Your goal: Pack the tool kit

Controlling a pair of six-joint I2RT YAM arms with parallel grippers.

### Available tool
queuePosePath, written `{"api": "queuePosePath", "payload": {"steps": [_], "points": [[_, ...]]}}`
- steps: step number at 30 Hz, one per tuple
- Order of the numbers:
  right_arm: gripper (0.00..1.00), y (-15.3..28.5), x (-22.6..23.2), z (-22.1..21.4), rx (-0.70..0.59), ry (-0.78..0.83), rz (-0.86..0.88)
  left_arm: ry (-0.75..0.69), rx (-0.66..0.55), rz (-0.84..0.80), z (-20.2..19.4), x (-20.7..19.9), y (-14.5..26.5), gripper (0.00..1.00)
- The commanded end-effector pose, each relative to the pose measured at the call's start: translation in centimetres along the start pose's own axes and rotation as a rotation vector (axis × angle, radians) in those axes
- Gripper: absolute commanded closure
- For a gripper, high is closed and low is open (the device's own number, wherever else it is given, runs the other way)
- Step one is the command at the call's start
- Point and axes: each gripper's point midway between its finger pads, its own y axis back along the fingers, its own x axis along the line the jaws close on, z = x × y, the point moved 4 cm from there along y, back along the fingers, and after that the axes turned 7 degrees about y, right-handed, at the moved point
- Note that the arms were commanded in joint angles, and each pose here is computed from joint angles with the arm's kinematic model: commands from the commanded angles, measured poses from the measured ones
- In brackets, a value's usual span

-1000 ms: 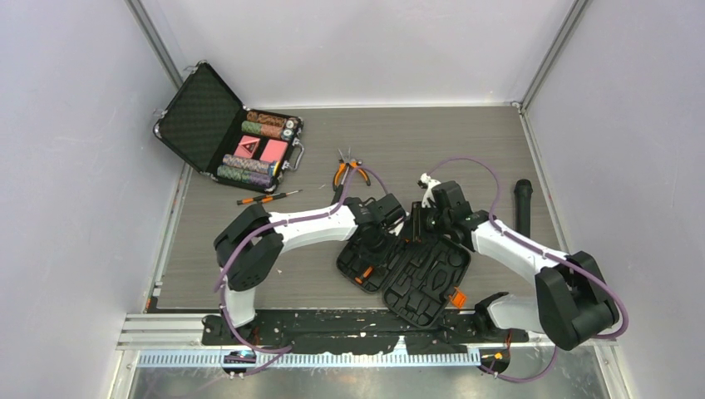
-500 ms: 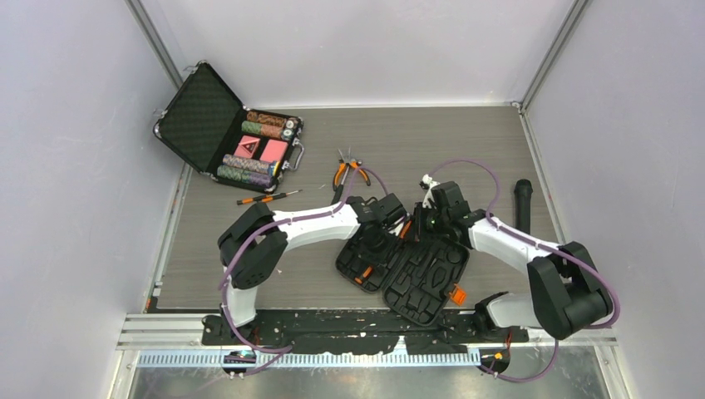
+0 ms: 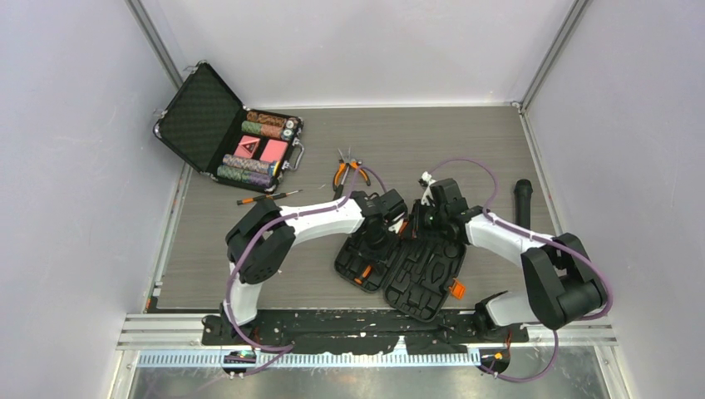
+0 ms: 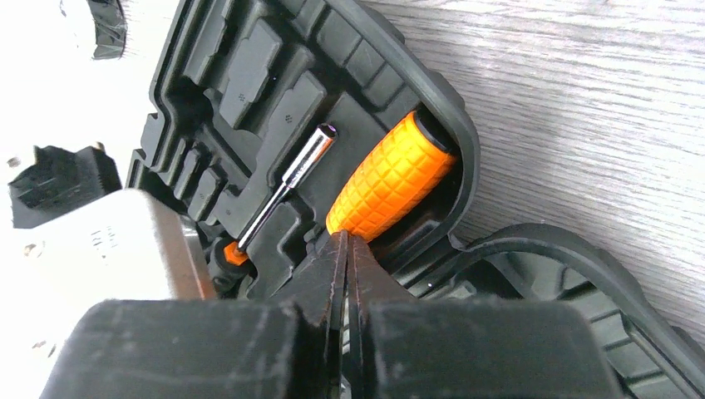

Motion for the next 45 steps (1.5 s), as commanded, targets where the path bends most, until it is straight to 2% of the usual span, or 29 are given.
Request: {"api": "queuePosePath", "payload": {"steps": [1,7,15,18,21,24,29,33,37,45], "points": [[0.95,-1.1,-2.1,-3.1,0.127,-0.04,-0.112,0.038,0.102,0.056,-1.3,1.5,-3.5,1.0],[0.95,-0.9,-1.2,-2.8,0.099,-0.066,-0.051,0.08,0.158,0.073,-1.7,2.3,-4.5,1.0],[0.95,0.4,0.2,0.2,-0.049,-0.061,0.014,0.099,0.213,0.12,-2.0,2.9,-5.3,1.0],[0.95,0.5,-0.2,1.0,-0.067,-0.075,0.007,0.1,0.212,0.129,-1.9,2.9,-5.1,1.0],[0.95,0.0,-0.7,1.2,-0.054,-0.093,-0.002,0.09,0.183,0.121,-1.5,2.6,-4.5,1.0],[0.95,-0.2,-0.5,1.3,-0.046,-0.09,0.016,0.076,0.105,0.101,-0.7,2.0,-3.2,0.98],[0.95,0.2,-0.3,1.8,-0.052,-0.061,0.024,0.057,-0.074,0.001,1.9,-0.6,0.0,0.76],[0.94,0.4,-0.2,2.1,-0.054,-0.042,0.022,0.043,-0.159,-0.038,3.2,-2.0,2.0,0.67],[0.94,0.7,-0.1,2.2,-0.057,-0.027,0.023,0.042,-0.206,-0.04,3.6,-2.2,3.1,0.64],[0.94,1.2,-0.1,2.5,-0.066,-0.005,0.009,0.048,-0.202,0.007,2.7,-1.3,3.6,0.64]]}}
